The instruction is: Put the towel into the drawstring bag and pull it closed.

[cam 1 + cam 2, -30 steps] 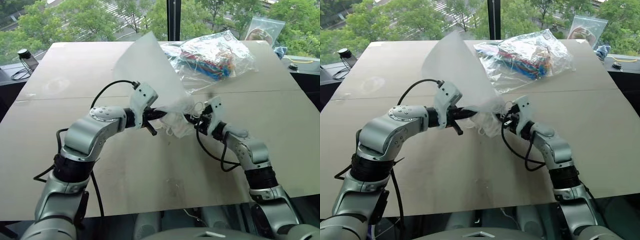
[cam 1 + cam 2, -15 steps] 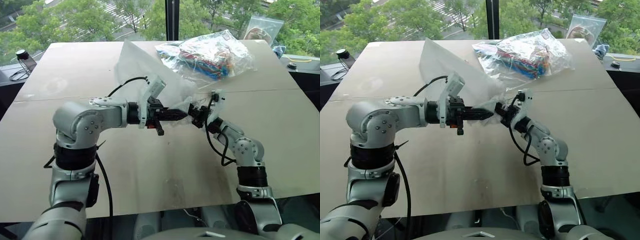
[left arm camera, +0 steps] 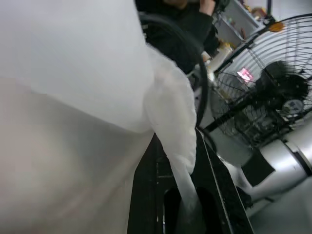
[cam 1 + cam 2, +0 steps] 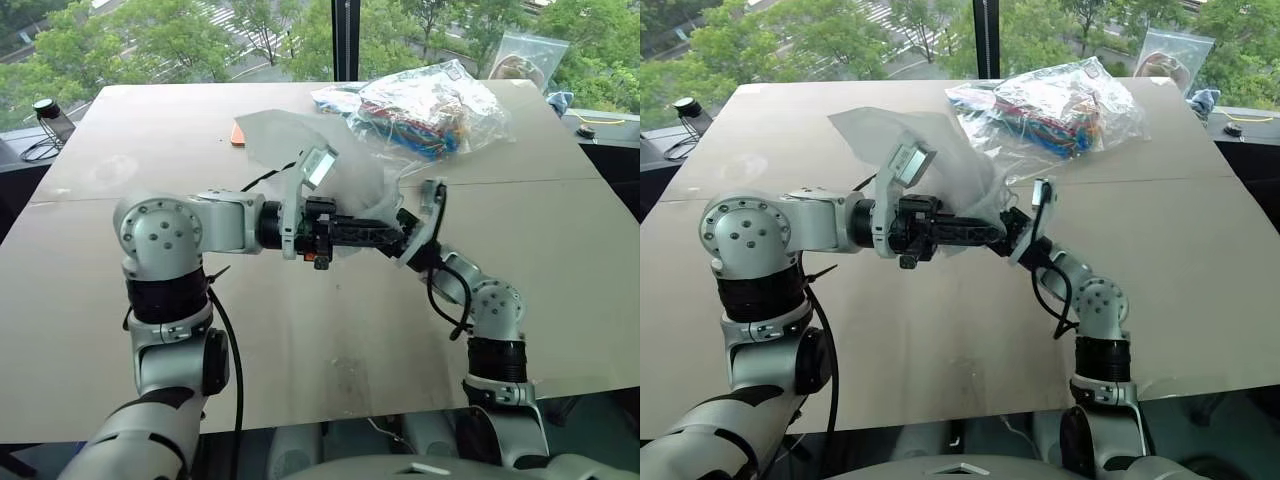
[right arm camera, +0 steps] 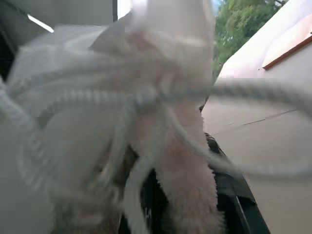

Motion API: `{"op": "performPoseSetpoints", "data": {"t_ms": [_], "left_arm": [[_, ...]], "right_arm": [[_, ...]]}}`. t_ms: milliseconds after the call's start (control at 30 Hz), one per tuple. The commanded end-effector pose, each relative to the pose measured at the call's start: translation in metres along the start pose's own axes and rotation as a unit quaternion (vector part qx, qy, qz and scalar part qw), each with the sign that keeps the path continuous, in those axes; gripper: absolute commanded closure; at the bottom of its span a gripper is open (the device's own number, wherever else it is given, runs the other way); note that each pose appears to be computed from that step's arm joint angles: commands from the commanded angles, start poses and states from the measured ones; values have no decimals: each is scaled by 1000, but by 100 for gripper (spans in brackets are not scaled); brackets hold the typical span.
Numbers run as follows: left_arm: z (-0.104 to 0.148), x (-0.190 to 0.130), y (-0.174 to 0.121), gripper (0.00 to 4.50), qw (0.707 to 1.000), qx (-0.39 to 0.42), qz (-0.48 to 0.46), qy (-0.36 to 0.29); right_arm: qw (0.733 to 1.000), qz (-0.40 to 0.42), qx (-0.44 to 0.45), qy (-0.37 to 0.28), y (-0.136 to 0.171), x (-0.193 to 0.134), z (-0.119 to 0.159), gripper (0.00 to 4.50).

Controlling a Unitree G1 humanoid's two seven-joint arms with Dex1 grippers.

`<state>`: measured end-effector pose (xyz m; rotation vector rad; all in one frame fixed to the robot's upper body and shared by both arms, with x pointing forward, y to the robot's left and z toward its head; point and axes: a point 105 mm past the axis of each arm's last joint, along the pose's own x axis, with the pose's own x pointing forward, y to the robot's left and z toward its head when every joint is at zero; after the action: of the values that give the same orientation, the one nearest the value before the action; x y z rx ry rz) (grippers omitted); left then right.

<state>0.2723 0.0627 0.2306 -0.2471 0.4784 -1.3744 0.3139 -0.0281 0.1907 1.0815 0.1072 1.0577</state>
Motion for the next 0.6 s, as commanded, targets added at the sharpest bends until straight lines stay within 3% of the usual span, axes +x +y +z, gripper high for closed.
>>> {"op": "performPoseSetpoints", "data": {"t_ms": [33, 167, 333, 400, 500, 600], "left_arm": [[-7, -10, 23, 450, 994, 54, 94, 11], [-16, -17, 30, 450, 990, 84, 113, 20], [-13, -3, 23, 450, 990, 109, 85, 13], [-7, 10, 15, 450, 992, 114, 62, -2], [5, 24, 3, 450, 994, 99, 25, -31], [3, 23, 7, 450, 996, 71, 28, -37]], "right_arm": [[999, 39, -9, -35, 26, -16, 22, 448], [998, 19, 6, -66, 22, -27, 36, 448], [997, 0, -8, -73, 17, -8, 37, 448], [997, -23, -50, -50, 10, 6, 27, 448], [981, -37, -184, 45, 2, 23, -10, 448], [981, -9, -188, 46, 7, 24, -17, 448]]}}
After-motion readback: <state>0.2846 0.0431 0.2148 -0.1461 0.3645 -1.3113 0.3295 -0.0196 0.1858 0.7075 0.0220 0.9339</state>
